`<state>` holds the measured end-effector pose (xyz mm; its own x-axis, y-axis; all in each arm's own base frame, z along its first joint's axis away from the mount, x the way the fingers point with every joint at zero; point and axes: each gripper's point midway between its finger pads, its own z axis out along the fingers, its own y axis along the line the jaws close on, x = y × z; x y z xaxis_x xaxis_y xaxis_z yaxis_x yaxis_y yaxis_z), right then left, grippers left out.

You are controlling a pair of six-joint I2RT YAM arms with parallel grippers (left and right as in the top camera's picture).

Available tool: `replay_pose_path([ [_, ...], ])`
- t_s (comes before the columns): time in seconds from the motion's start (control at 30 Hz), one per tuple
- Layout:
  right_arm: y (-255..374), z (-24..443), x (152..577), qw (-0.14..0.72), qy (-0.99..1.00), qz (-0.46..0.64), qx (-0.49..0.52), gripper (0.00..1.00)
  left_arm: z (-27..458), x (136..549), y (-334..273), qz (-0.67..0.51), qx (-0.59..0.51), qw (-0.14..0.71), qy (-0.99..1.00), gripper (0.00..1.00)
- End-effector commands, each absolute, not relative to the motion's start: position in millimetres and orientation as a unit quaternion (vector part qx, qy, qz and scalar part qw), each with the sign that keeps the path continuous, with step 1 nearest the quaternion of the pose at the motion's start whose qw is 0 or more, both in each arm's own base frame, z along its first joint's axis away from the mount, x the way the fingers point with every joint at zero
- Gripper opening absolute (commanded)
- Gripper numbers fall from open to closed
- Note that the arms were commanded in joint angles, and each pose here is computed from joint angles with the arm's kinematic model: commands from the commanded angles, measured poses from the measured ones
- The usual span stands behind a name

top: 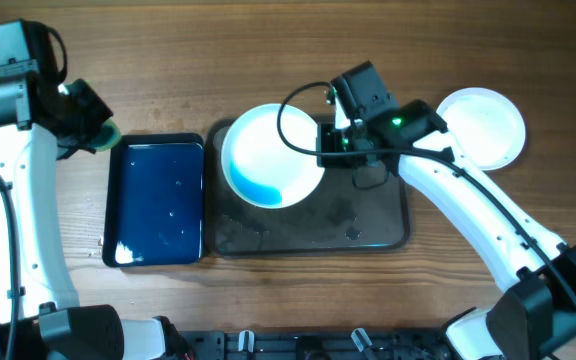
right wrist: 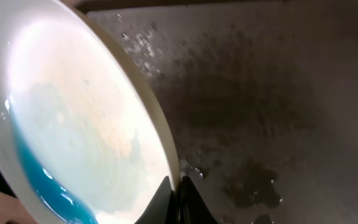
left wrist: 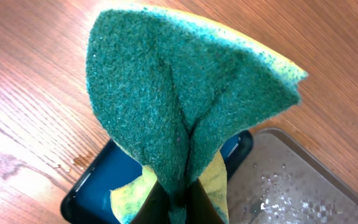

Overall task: Clean dirty plates on tray and stack at the side
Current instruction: 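Lift the plate with the right gripper and move it left, then rinse the plate over the blue tray with the right gripper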

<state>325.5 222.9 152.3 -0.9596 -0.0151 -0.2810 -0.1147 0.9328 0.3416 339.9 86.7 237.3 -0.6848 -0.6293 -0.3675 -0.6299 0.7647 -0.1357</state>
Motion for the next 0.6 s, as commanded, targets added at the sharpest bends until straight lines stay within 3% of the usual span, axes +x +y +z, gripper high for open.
replay_pose_path([
  [0.0,244.1,160.3,345.3,0.143,0.973,0.165,-0.068,0.05,251.2,336.6,95.5,-0.001,-0.348,0.217,0.912,0.04],
  [0.33,327.7,155.7,368.4,0.135,0.968,0.151,-0.151,0.05,251.0,329.4,116.7,0.006,-0.377,0.216,0.901,0.04],
  [0.57,357.2,179.9,371.6,0.228,0.952,0.098,-0.180,0.05,250.6,314.0,151.9,0.016,-0.429,0.214,0.878,0.04],
])
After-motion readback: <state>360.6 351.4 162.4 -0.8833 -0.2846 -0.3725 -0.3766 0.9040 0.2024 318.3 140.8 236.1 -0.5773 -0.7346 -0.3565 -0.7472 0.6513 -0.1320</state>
